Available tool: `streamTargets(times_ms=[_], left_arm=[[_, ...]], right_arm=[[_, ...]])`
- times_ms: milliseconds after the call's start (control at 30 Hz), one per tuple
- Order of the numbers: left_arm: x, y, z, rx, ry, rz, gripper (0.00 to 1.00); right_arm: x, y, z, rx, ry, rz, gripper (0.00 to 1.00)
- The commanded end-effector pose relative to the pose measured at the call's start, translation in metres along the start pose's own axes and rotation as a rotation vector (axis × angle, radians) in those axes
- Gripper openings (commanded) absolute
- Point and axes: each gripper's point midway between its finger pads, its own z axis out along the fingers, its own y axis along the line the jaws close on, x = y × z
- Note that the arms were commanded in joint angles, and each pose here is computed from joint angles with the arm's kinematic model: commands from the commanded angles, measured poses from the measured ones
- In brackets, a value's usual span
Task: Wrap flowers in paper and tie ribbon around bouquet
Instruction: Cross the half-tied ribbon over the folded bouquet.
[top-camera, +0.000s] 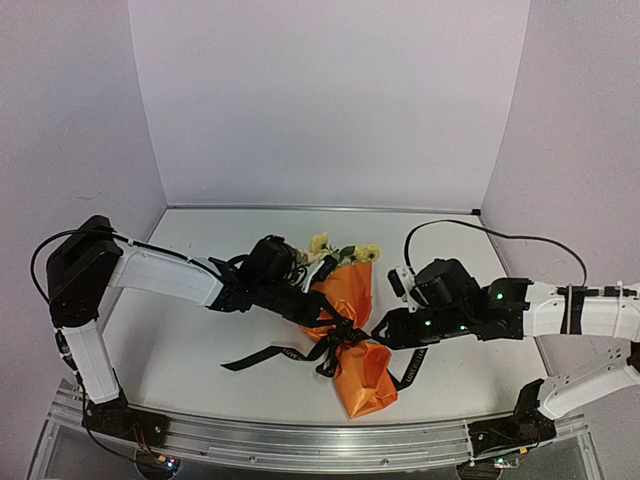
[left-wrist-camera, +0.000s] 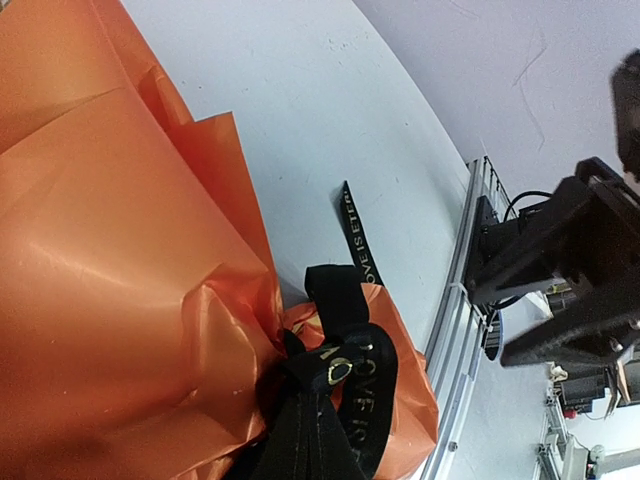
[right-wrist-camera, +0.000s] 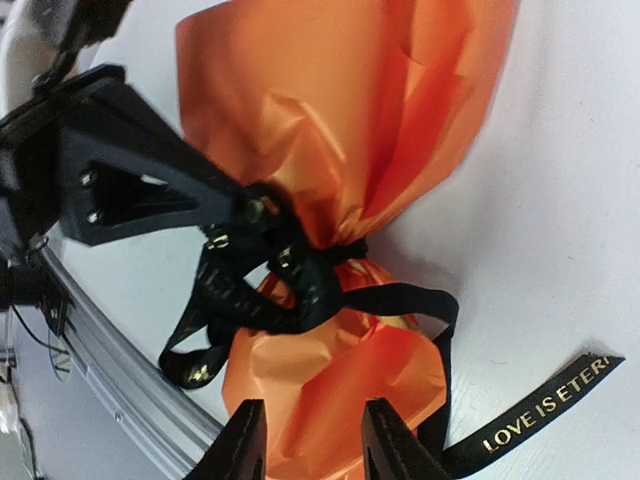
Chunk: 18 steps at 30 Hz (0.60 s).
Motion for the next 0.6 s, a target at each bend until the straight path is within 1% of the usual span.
streamTargets(times_ms=[0, 133, 200, 267, 333, 400, 433, 500, 567], left_arm=[[-0.022, -0.022, 0.004, 0.064, -0.043, 0.048, 0.0], [-0.022, -0.022, 0.009, 0.059, -0.034, 0.06, 0.0], [-0.023, -0.021, 0.009, 0.05, -0.037, 0.062, 0.0], [-0.023, -0.023, 0.009, 0.047, -0.029, 0.074, 0.0], [-0.026, -0.027, 0.006, 0.053, -0.03, 0.084, 0.0], [-0.03, -0.031, 0.005, 0.059, -0.028, 0.088, 0.0], [-0.032, -0.034, 0.005, 0.064, -0.028, 0.087, 0.0], [-0.034, -0.037, 0.005, 0.074, -0.028, 0.079, 0.0], [-0.035, -0.039, 0.006, 0.082, -0.027, 0.073, 0.0]], right_arm=[[0.011, 0.031, -0.014, -0.041, 0.082, -0.179, 0.4], [0.016, 0.054, -0.011, -0.059, 0.146, -0.232, 0.42], [0.017, 0.057, -0.012, -0.028, 0.171, -0.264, 0.43], [0.015, 0.051, -0.014, 0.001, 0.159, -0.275, 0.43], [0.013, 0.036, -0.02, 0.064, 0.131, -0.308, 0.45], [0.007, 0.012, -0.03, 0.162, 0.079, -0.34, 0.5], [0.008, -0.003, -0.032, 0.215, 0.061, -0.348, 0.49], [0.008, -0.033, -0.038, 0.315, 0.014, -0.332, 0.47], [0.015, -0.056, -0.038, 0.352, 0.006, -0.285, 0.53]])
